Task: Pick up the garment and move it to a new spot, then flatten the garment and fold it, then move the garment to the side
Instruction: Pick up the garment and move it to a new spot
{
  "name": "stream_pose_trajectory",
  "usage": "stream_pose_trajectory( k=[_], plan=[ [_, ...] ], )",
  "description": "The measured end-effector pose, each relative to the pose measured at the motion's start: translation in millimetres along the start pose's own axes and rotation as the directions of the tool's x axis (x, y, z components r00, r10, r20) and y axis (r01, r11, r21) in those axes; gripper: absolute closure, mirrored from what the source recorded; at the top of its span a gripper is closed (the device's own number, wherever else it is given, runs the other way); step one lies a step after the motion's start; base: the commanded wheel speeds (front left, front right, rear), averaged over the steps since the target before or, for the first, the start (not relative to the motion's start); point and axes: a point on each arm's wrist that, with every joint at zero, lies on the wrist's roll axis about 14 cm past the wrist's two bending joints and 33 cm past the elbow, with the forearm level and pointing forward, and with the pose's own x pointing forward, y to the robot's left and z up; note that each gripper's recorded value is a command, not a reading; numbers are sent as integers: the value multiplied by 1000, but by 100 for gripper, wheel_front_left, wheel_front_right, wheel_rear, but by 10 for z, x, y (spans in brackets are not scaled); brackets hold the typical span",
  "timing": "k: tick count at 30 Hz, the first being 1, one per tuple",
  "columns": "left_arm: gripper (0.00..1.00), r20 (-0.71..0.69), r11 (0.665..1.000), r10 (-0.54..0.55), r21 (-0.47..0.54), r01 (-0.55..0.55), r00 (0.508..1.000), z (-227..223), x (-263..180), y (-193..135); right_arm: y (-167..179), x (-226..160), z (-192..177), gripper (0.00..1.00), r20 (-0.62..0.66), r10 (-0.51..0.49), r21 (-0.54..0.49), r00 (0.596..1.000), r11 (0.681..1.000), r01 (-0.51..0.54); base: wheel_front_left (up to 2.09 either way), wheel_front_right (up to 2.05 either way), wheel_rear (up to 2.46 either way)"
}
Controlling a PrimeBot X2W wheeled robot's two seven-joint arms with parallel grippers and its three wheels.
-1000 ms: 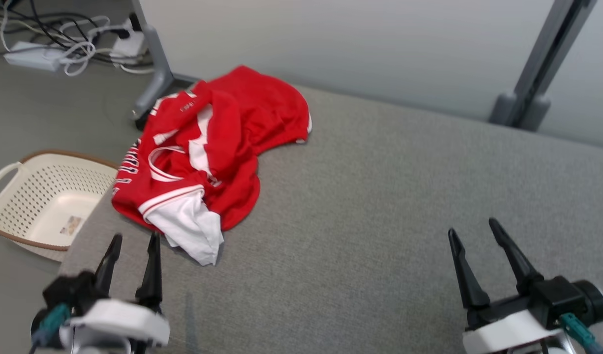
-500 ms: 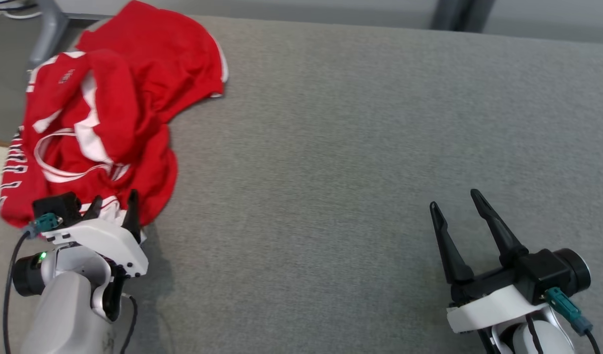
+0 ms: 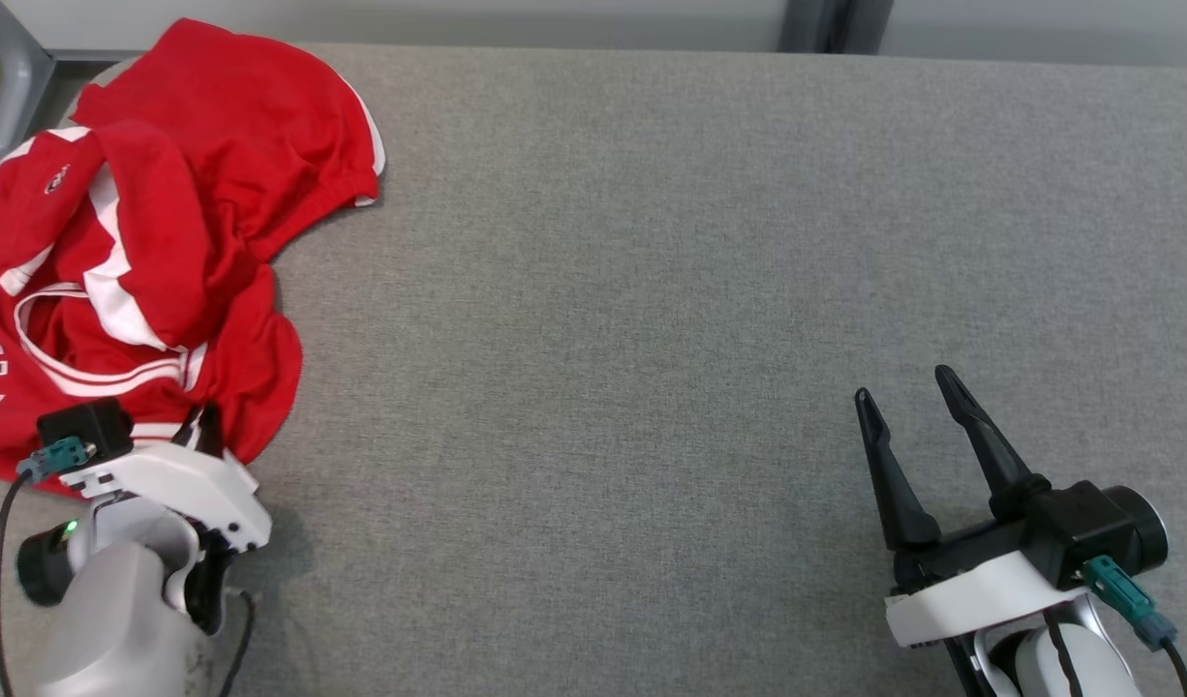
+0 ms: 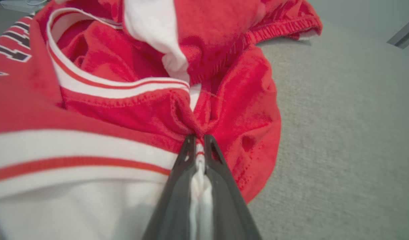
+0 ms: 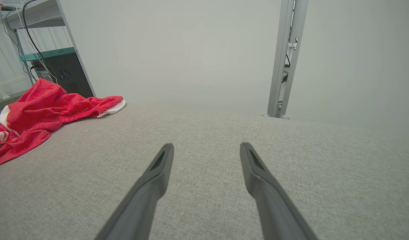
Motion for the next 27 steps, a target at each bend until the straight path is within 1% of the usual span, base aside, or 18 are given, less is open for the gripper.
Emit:
stream_pose_trajectory(
  k=[4, 7, 9, 11, 12, 15, 17, 19, 24, 26, 27],
  plan=[
    [100, 139, 993, -65, -92, 79, 988, 327, -49, -255, 26, -24, 52, 0, 11, 2, 5, 1000, 1000, -2, 0, 0, 0],
    [100, 257, 976, -134, -132, 172, 957, 678, -159, -521, 65, -72, 82, 0, 15, 7, 11, 1000, 1000, -7, 0, 0, 0],
    [100, 376, 948, -217, -138, 286, 901, 1061, -325, -822, 120, -99, 133, 0, 27, 18, 14, 999, 1000, -18, 0, 0, 0],
    [100, 461, 909, -311, -111, 402, 831, 1361, -564, -1131, 147, -130, 202, 0, 43, 21, 17, 999, 1000, -22, 0, 0, 0],
    [100, 485, 887, -352, -100, 450, 801, 1436, -685, -1258, 139, -148, 240, 0, 52, 18, 15, 998, 1000, -19, 0, 0, 0],
    [100, 524, 812, -478, -44, 583, 705, 1597, -1046, -1659, 95, -240, 308, 0, 68, -3, 15, 998, 1000, 2, 0, 0, 0],
    [100, 542, 750, -561, 13, 661, 626, 1722, -1307, -1959, 29, -326, 328, 0, 70, -29, 15, 997, 999, 28, 0, 0, 0],
    [100, 551, 680, -633, 61, 731, 543, 1822, -1582, -2259, -41, -409, 372, 0, 81, -57, 14, 995, 998, 56, 0, 0, 0],
    [100, 521, 484, -778, 141, 864, 351, 1863, -2192, -2931, -329, -676, 484, 0, 107, -165, 13, 980, 986, 164, 0, 0, 0],
    [100, 496, 413, -818, 156, 897, 290, 1829, -2371, -3161, -464, -809, 521, 0, 116, -216, 12, 969, 976, 216, 0, 0, 0],
    [100, 479, 383, -835, 155, 911, 270, 1797, -2427, -3263, -525, -878, 532, 0, 119, -241, 12, 963, 970, 241, 0, 0, 0]
  ],
)
